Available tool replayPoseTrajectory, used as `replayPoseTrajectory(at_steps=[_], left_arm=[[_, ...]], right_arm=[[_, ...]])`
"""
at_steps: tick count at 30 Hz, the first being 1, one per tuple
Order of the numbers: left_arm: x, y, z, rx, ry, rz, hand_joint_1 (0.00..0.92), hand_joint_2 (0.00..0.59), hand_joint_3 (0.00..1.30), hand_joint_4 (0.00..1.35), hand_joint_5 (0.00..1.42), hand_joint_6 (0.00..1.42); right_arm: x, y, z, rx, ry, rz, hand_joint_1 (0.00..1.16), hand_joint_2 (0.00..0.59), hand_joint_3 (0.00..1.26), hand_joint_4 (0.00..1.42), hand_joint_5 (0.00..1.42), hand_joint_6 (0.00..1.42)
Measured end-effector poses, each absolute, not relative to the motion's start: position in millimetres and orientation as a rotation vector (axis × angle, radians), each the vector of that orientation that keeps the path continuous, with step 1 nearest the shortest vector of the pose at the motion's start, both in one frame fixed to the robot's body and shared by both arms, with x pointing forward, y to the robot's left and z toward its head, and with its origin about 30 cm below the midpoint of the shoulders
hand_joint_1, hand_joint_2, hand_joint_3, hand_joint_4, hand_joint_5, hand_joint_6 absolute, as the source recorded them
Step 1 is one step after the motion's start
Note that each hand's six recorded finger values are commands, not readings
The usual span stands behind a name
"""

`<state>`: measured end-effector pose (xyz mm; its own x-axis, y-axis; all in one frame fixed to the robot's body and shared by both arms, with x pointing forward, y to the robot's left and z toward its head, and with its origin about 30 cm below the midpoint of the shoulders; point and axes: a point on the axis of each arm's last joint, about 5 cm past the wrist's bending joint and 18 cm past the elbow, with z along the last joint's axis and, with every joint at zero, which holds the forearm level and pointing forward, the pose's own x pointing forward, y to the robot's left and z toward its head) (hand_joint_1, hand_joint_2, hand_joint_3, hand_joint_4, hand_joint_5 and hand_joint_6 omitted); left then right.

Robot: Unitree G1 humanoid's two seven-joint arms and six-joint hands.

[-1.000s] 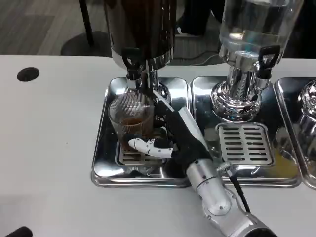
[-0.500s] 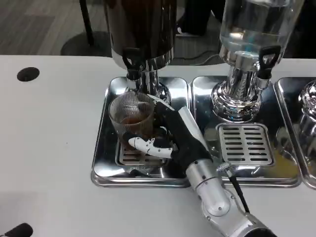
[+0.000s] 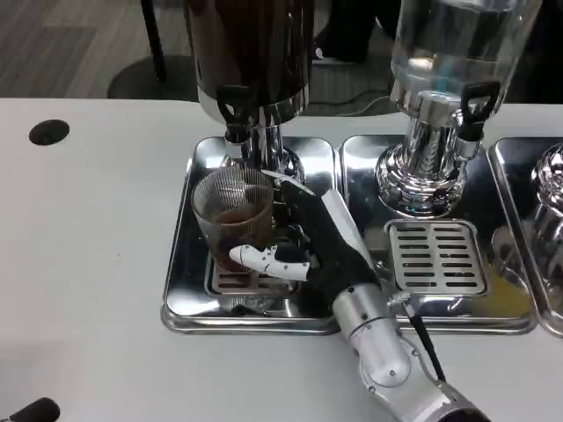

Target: Grasp the cup under the faucet to collect the drink, then remove the cup.

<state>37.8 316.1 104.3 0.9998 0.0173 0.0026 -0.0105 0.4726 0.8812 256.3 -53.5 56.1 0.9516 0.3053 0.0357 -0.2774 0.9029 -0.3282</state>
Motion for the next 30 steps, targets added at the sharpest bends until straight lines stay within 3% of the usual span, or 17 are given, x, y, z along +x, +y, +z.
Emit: replayPoseTrajectory(at_steps=[30], left_arm=[[36.7, 311.1, 101.7, 1.062, 0.005, 0.007, 0.000, 0.009, 0.00, 0.00, 0.00, 0.00]], right_arm=[[245.2, -56.2, 50.3, -0.270, -0.090, 0.265, 0.85, 0.206, 0.33, 0.33, 0.36, 0.28]])
